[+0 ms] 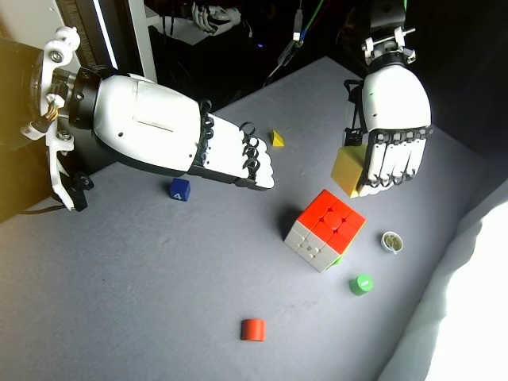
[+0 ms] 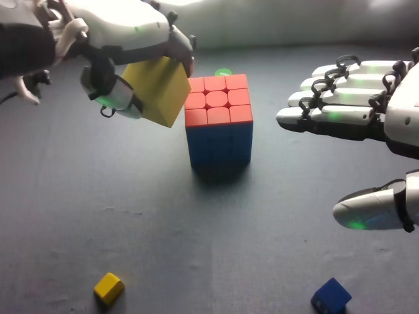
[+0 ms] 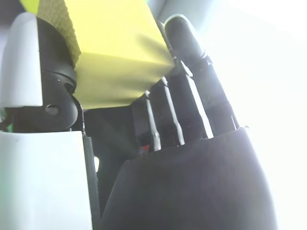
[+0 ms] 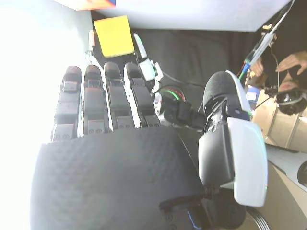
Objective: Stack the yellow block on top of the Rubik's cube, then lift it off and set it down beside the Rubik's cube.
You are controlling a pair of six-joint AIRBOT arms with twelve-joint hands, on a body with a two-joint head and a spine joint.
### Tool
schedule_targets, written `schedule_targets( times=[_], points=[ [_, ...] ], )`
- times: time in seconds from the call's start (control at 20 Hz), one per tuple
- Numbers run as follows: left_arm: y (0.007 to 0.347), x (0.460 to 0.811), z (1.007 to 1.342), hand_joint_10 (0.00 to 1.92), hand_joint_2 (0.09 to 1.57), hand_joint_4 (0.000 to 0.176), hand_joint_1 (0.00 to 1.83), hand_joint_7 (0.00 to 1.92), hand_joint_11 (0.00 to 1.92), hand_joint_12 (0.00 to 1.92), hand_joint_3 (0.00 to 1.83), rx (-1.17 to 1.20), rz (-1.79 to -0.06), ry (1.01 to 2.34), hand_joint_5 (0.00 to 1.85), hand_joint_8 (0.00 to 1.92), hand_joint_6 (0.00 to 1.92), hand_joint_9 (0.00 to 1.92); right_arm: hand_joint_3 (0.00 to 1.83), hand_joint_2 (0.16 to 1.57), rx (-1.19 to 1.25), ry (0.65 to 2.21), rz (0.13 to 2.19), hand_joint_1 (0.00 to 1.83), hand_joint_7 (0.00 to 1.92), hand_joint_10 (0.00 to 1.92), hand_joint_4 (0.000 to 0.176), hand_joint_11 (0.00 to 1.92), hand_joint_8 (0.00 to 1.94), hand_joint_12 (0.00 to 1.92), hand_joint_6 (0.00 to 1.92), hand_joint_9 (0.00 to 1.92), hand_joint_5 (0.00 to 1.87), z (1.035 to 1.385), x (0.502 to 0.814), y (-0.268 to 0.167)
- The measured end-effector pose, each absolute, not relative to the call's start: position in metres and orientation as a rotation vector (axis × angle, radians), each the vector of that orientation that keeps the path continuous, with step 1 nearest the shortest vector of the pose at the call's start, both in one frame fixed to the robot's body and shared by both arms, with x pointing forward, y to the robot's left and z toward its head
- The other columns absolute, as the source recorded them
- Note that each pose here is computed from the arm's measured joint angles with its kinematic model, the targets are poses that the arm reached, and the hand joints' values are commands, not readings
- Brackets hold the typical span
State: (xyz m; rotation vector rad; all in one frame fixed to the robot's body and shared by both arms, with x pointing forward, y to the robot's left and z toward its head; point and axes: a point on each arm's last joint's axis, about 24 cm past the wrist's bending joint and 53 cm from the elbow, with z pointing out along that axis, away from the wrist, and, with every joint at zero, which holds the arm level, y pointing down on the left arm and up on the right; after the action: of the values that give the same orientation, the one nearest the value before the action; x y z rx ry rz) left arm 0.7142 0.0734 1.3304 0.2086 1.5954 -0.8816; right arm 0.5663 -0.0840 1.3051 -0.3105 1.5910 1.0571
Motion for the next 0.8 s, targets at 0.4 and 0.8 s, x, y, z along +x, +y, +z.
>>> schedule_targets(
  times=[0.4, 0.8],
  points=[
    [0.04, 0.718, 1.339, 1.46, 1.16, 0.0, 1.36, 0.89, 0.49, 1.52, 0.0, 0.279, -0.92, 1.588, 0.88, 1.23, 0.95, 0.78, 0.0, 1.19, -0.31, 1.591, 1.058, 0.0, 0.0, 0.0, 0.0, 0.0, 0.0, 0.0, 0.01, 0.0, 0.02, 1.305, 0.566, -0.084],
    [0.022, 0.719, 1.34, 1.4, 1.15, 0.0, 1.36, 0.93, 0.53, 1.5, 0.0, 0.334, -0.931, 1.592, 0.91, 1.15, 0.93, 0.81, 0.0, 1.2, -0.31, 1.591, 1.059, 0.0, 0.03, 0.0, 0.0, 0.0, 0.01, 0.0, 0.01, 0.0, 0.05, 1.305, 0.566, -0.084]
  ],
)
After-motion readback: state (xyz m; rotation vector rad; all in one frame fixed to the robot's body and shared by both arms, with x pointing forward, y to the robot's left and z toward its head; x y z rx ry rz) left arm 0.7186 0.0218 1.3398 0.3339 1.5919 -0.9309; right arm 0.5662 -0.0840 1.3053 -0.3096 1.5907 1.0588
